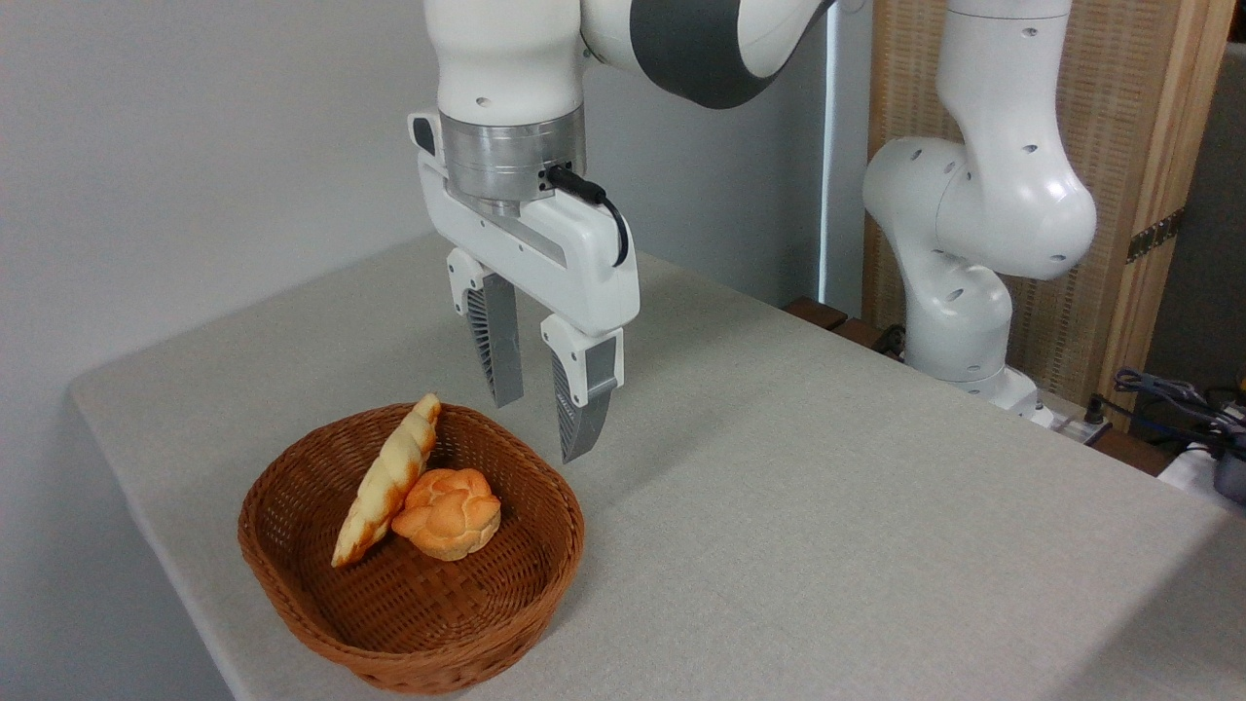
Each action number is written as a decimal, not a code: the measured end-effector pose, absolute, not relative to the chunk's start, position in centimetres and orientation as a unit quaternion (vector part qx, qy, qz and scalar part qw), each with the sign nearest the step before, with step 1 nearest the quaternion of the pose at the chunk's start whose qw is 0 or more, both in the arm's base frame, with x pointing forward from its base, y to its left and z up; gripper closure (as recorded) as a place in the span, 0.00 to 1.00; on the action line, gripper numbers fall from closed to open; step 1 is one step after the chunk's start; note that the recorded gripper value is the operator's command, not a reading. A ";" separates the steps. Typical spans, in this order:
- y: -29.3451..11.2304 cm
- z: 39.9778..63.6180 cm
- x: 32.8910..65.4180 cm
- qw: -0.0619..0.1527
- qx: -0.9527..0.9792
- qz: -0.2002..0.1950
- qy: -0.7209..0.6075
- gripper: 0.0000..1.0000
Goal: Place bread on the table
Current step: 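Move the open gripper down over the long golden roll in the basket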
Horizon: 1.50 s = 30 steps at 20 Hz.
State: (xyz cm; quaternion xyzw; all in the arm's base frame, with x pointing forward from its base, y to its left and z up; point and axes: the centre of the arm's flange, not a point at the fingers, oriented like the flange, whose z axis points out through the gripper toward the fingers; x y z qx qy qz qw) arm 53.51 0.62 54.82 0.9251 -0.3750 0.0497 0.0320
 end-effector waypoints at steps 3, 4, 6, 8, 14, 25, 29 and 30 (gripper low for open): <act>0.6 55.7 53.7 0.027 0.917 0.058 -0.394 0.00; 0.7 56.3 53.8 0.024 0.915 0.064 -0.399 0.00; 0.9 57.0 53.9 0.020 0.912 0.071 -0.404 0.00; 0.9 57.1 53.9 0.020 0.911 0.072 -0.405 0.00; 0.9 57.0 53.8 0.023 0.911 0.067 -0.405 0.00; 0.6 56.7 53.8 0.029 0.912 0.065 -0.405 0.00; 0.3 56.7 53.9 0.044 0.912 0.071 -0.401 0.00; 0.2 56.7 53.9 0.045 0.912 0.072 -0.401 0.00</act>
